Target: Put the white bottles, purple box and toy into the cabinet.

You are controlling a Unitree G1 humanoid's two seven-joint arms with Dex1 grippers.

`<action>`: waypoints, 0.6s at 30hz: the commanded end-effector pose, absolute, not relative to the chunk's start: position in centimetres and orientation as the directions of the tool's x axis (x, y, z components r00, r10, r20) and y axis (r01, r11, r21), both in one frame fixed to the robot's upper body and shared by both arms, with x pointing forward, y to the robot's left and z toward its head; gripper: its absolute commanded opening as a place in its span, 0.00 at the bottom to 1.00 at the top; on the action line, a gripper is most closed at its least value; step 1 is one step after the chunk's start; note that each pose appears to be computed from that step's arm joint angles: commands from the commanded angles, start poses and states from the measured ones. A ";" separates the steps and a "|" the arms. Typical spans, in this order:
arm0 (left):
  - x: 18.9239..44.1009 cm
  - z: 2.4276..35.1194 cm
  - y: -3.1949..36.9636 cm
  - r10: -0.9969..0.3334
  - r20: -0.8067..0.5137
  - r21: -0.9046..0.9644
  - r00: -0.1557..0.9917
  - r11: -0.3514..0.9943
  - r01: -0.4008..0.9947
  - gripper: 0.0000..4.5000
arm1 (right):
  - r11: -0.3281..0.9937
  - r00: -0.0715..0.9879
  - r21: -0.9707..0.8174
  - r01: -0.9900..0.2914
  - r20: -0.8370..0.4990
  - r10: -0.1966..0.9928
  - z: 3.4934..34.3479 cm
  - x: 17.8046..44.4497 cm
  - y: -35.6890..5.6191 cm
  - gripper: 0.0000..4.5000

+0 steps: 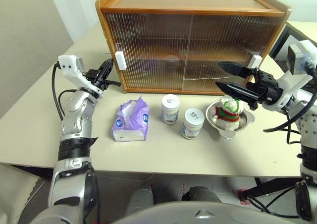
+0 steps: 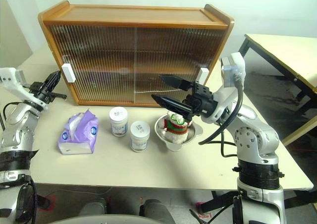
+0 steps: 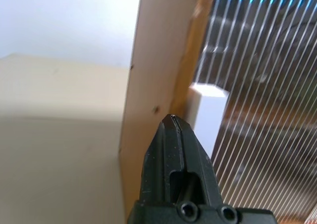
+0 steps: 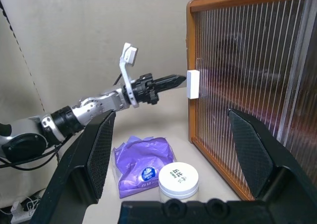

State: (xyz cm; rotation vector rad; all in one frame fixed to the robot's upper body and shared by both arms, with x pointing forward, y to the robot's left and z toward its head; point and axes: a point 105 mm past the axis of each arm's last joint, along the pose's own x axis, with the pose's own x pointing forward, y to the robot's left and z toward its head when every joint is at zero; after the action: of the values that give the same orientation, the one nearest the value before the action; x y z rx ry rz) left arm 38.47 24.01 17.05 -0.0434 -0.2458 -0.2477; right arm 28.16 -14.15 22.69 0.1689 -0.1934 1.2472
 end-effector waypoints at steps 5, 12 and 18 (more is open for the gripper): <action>39.7 17.2 20.9 -0.322 0.237 0.004 0.917 0.944 0.331 0.00 | 0.321 0.310 -0.002 -0.947 0.248 0.918 23.1 28.1 -14.3 1.00; 39.7 17.0 18.9 -0.398 0.211 0.001 0.893 0.914 0.407 0.00 | 0.329 0.317 -0.003 -0.944 0.251 0.914 23.1 27.9 -14.4 1.00; 39.8 16.4 16.8 -0.478 0.176 0.012 0.861 0.875 0.483 0.00 | 0.332 0.320 -0.005 -0.943 0.253 0.913 23.2 27.9 -14.4 1.00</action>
State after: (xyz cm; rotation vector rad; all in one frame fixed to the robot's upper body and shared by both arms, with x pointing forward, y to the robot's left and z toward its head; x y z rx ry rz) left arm 39.70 17.90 16.28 -0.0519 -0.1869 -0.4573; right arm 28.14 -14.19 22.69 0.1651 -0.1965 1.2324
